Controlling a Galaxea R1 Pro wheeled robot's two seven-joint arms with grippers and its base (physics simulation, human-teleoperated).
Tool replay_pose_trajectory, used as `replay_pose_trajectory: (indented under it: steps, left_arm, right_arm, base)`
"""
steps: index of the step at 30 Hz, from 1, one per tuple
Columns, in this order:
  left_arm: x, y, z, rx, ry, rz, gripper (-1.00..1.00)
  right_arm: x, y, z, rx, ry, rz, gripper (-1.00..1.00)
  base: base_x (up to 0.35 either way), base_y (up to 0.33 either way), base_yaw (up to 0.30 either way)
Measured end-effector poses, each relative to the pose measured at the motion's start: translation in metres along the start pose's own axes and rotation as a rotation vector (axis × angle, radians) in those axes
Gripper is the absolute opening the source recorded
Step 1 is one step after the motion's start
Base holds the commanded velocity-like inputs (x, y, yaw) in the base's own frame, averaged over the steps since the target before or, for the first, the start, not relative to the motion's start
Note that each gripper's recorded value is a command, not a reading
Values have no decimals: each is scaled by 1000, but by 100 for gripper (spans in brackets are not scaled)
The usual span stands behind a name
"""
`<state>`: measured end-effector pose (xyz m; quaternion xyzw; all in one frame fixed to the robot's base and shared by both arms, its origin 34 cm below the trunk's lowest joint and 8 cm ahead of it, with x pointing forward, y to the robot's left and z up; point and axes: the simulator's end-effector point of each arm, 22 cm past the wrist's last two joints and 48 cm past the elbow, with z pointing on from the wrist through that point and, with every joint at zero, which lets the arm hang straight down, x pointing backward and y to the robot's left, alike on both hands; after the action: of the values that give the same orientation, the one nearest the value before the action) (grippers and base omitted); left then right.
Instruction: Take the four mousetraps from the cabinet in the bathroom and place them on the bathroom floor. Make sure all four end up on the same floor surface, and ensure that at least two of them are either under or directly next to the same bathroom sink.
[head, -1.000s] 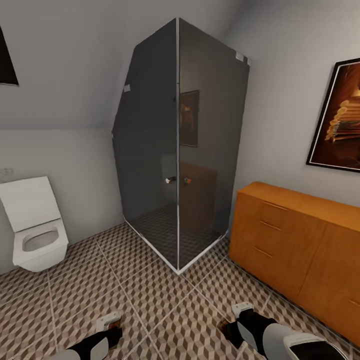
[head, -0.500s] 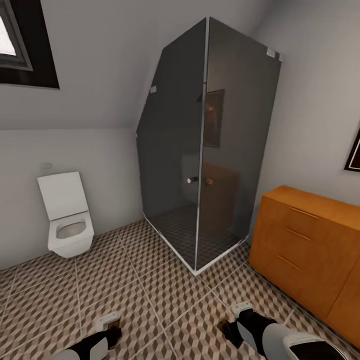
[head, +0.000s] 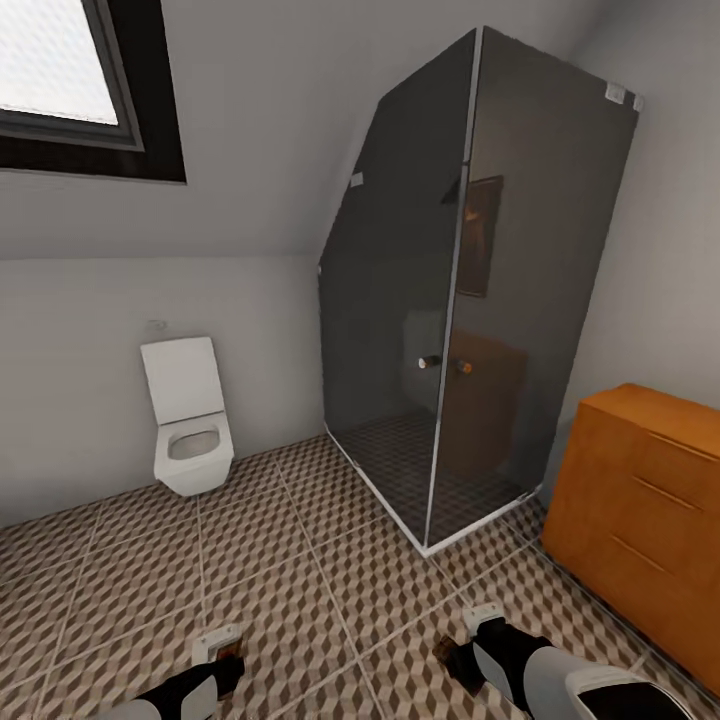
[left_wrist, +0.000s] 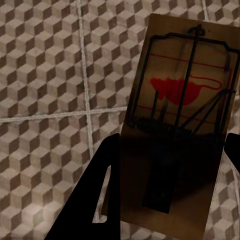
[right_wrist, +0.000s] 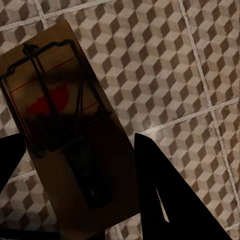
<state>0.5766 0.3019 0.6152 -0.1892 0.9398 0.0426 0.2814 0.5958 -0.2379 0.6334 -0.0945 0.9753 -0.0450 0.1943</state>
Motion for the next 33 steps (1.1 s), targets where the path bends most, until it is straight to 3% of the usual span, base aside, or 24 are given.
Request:
replay_pose_trajectory:
  steps: [10,33]
  left_arm:
    - [3,2,0,-3,4,0,-100]
    - [3,1,0,-1,2,3,-100]
  right_arm:
    - [-7,0,0,0,-33,2,-100]
    - [-7,0,0,0,-36,3,-100]
  base:
    - [0,0,279]
    - [0,0,279]
